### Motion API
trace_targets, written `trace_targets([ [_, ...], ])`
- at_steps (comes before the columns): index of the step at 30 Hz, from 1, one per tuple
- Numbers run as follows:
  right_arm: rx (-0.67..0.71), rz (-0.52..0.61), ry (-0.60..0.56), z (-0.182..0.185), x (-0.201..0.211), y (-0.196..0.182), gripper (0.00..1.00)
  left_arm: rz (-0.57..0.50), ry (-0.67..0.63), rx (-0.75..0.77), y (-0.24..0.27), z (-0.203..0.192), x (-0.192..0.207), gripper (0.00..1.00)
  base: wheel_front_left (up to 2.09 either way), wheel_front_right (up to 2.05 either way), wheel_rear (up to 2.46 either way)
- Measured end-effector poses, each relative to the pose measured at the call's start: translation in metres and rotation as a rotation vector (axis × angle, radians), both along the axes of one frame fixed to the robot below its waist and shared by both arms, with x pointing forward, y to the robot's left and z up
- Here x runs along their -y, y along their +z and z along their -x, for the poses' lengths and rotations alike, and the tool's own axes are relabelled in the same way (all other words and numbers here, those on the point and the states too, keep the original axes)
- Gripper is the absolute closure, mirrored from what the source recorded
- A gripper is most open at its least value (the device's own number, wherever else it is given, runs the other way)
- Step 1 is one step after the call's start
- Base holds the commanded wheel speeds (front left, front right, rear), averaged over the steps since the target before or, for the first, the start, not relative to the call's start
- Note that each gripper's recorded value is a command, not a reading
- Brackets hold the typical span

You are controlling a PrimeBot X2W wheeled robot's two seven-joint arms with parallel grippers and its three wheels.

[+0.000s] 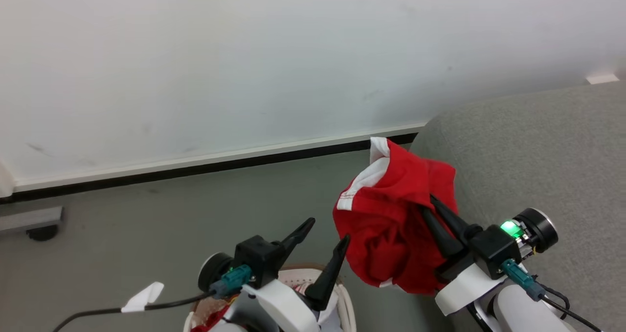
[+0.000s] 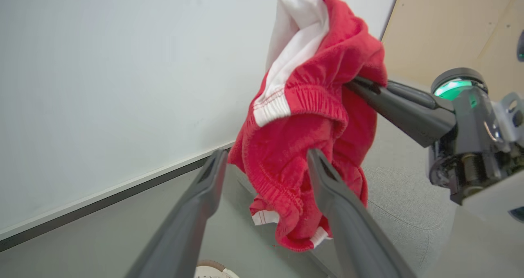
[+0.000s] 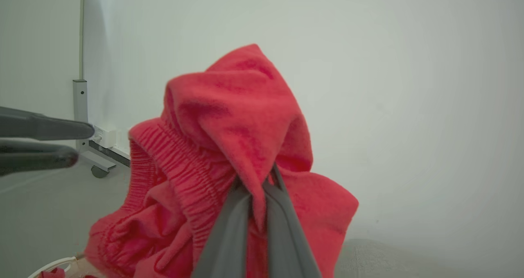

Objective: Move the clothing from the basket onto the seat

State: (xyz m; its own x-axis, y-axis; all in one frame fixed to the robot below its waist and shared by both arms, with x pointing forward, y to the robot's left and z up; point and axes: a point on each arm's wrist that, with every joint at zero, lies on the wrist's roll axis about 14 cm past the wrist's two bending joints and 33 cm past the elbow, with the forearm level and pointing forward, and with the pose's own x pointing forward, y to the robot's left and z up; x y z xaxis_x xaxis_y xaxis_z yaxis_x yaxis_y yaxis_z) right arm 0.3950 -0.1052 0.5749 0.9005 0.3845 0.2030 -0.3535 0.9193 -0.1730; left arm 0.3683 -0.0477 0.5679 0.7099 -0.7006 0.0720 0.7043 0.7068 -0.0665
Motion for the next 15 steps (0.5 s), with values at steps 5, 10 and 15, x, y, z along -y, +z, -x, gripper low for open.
trace_targets([
  [5,-0.015,0.004,-0.102,0.007,0.04,-0.007,1.0,0.01,-0.078,-0.014,-0.006,0.006,0.026,0.0,0.0,0.0,0.0],
  [10,-0.025,0.006,-0.21,0.021,0.081,-0.012,1.0,0.027,-0.167,-0.022,-0.011,0.015,0.054,0.0,0.0,0.0,0.0],
  [15,-0.052,0.002,-0.317,0.04,0.117,-0.023,1.0,0.053,-0.265,-0.033,-0.014,0.027,0.083,0.0,0.0,0.0,0.0],
])
